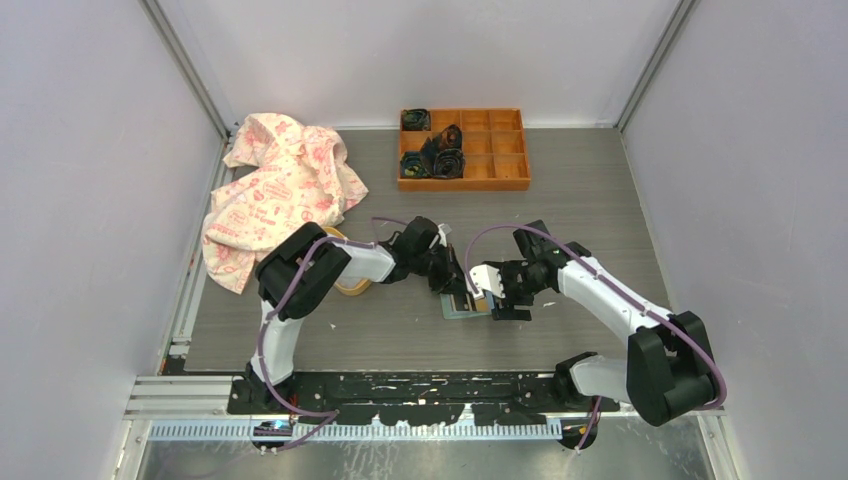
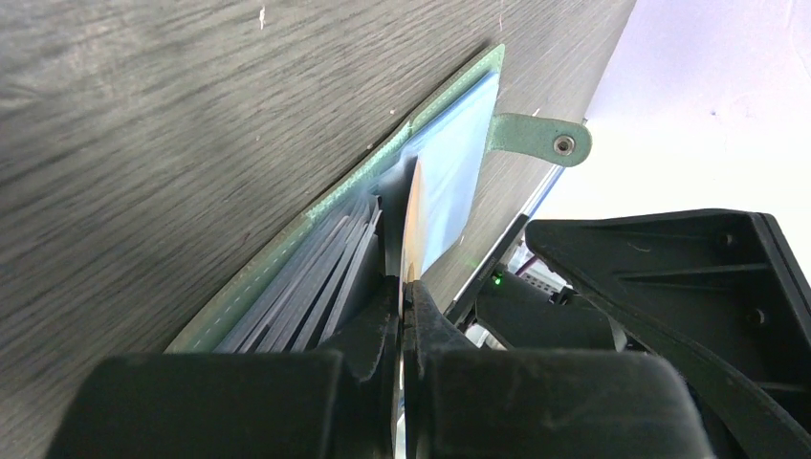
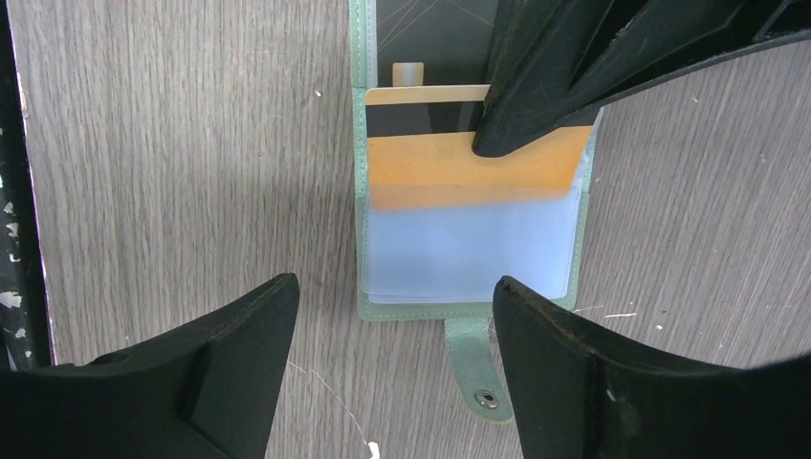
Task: Put the credit cards into the card holder
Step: Insert the credit card into the card holder.
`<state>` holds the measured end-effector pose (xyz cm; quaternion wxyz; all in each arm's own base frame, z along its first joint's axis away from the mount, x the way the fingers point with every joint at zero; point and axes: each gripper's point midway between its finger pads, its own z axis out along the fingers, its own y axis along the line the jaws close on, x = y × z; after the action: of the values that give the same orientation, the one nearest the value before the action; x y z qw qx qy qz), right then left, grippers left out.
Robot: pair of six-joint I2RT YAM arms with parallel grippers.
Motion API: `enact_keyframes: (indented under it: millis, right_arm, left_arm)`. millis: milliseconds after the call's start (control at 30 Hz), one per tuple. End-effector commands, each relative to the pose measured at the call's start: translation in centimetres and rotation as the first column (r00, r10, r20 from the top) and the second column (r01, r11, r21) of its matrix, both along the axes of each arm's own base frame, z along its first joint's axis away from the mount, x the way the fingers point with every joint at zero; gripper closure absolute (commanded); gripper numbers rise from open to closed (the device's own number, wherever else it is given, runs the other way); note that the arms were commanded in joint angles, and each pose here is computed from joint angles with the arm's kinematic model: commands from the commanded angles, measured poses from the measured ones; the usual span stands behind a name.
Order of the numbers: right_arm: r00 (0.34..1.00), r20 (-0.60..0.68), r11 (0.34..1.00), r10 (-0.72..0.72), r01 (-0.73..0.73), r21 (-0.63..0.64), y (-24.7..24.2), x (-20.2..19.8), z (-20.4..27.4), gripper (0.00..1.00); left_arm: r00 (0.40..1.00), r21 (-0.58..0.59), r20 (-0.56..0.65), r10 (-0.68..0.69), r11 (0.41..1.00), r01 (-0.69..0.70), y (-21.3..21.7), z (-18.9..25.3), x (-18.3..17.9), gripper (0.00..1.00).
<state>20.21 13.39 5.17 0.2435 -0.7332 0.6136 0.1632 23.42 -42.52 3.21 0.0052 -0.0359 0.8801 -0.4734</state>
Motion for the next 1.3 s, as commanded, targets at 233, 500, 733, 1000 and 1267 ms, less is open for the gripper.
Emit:
enact_keyframes:
  millis: [233, 500, 733, 1000, 1267]
  right_arm:
    - [0.998, 0.005, 0.993, 0.057, -0.057, 0.1, 2.3, -0.6, 1.8, 0.22]
    - [0.994, -0.016, 0.969, 0.109, -0.103, 0.224, 5.8, -2.0, 2.8, 0.75]
    - [0.999, 0.049, 0.965, 0.009, -0.021, 0.262, 8.4, -0.3, 2.6, 0.98]
    - [0.992, 0.098, 0.976, -0.075, 0.053, 0.21, 9.1, 1.5, 1.2, 0.99]
    - [0.99, 0.117, 0.992, -0.073, 0.06, 0.111, 8.1, 2.0, -0.6, 0.99]
  left_arm:
    - [0.997, 0.144, -0.071, 0.007, 0.99, 0.004, 1.7, -4.7, -1.4, 0.96]
    - [0.997, 0.132, -0.077, 0.002, 0.991, 0.008, 1.3, -4.9, -1.5, 0.94]
    - [0.997, 0.132, -0.081, -0.002, 0.991, 0.013, 1.3, -5.0, -1.6, 0.93]
    - [0.997, 0.133, -0.081, -0.002, 0.991, 0.013, 1.3, -5.1, -1.6, 0.92]
    - [0.996, 0.133, -0.084, -0.007, 0.991, 0.018, 1.2, -5.1, -1.8, 0.91]
